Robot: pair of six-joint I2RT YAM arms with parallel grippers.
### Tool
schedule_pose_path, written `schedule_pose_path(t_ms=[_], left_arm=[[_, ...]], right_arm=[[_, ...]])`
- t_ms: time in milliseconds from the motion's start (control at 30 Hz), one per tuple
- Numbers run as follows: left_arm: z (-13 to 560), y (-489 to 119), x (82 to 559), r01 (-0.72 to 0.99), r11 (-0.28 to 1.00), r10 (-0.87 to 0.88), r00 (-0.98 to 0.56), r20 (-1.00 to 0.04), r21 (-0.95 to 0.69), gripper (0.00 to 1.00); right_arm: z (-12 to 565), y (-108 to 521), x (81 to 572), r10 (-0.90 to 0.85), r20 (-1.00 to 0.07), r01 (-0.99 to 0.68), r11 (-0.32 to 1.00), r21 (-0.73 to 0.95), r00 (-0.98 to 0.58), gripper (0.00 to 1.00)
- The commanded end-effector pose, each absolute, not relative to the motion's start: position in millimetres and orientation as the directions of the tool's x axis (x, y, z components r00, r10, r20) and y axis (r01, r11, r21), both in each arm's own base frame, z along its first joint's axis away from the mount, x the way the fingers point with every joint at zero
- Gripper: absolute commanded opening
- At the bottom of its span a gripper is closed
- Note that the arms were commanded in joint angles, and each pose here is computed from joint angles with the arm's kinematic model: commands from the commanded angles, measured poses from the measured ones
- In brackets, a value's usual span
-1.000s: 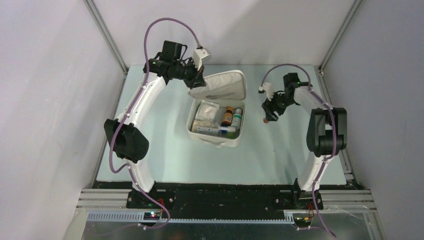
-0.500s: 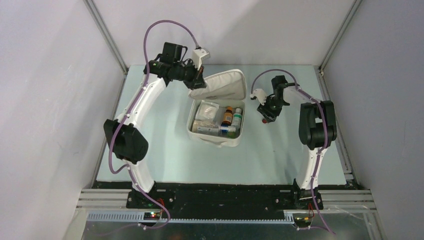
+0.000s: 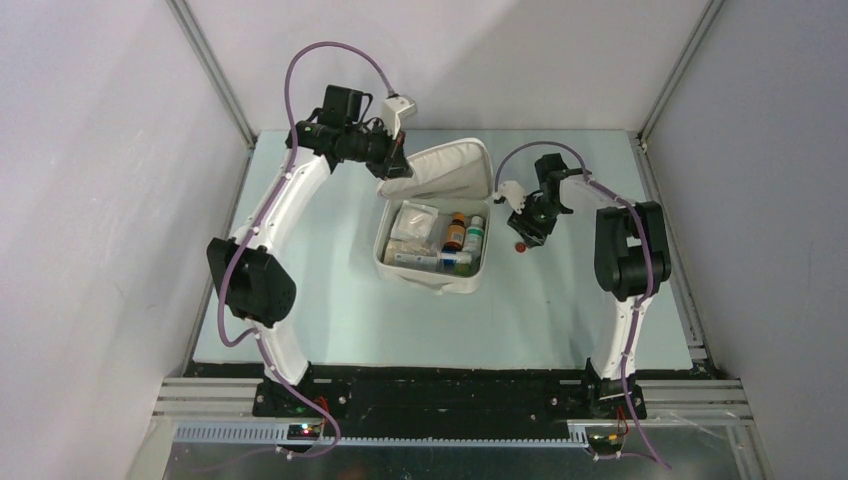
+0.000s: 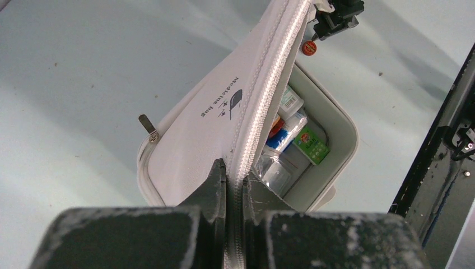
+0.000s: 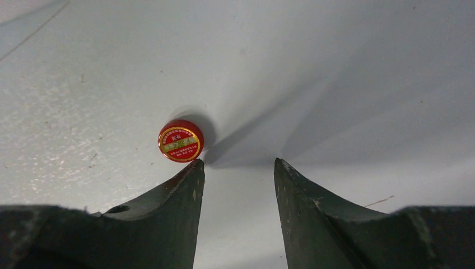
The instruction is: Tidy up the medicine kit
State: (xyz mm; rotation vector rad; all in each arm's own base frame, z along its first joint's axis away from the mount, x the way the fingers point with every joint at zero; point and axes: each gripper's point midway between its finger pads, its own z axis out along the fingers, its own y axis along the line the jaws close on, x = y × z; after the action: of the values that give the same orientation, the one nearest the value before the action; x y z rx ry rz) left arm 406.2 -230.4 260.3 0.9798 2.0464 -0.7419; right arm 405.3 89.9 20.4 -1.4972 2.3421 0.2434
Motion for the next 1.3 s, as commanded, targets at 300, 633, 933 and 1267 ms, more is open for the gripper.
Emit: schedule_pose_path(t_ms=[300, 633, 933, 1267], left_arm=[[261.6, -215.7, 419.5, 0.702, 0.655, 0.272, -0.566, -0.779, -0.281, 0.00], [266.7, -203.8, 442.2, 0.590, 0.719, 0.127, -0.632, -0.764, -0.368, 0.00], [262.6, -206.5, 440.7, 0.598, 0.705, 0.130, -0.638, -0.759, -0.382, 0.00], [262.3, -206.5, 442.7, 0.601, 0.705, 0.134, -0.633, -0.762, -0.376, 0.00]], right_arm=[[58.7, 126.3, 388.6, -0.731, -0.527, -0.874, 0.483, 0.050, -0.434, 0.51], [33.7, 130.8, 392.8, -0.780, -0.480, -0.887, 0.462, -0.006, -0.403, 0.50], [25.2, 126.2, 392.3, -0.788, -0.450, -0.880, 0.474, -0.007, -0.421, 0.49], [16.3, 124.4, 378.3, -0.794, -0.412, -0.880, 0.472, 0.047, -0.447, 0.48]])
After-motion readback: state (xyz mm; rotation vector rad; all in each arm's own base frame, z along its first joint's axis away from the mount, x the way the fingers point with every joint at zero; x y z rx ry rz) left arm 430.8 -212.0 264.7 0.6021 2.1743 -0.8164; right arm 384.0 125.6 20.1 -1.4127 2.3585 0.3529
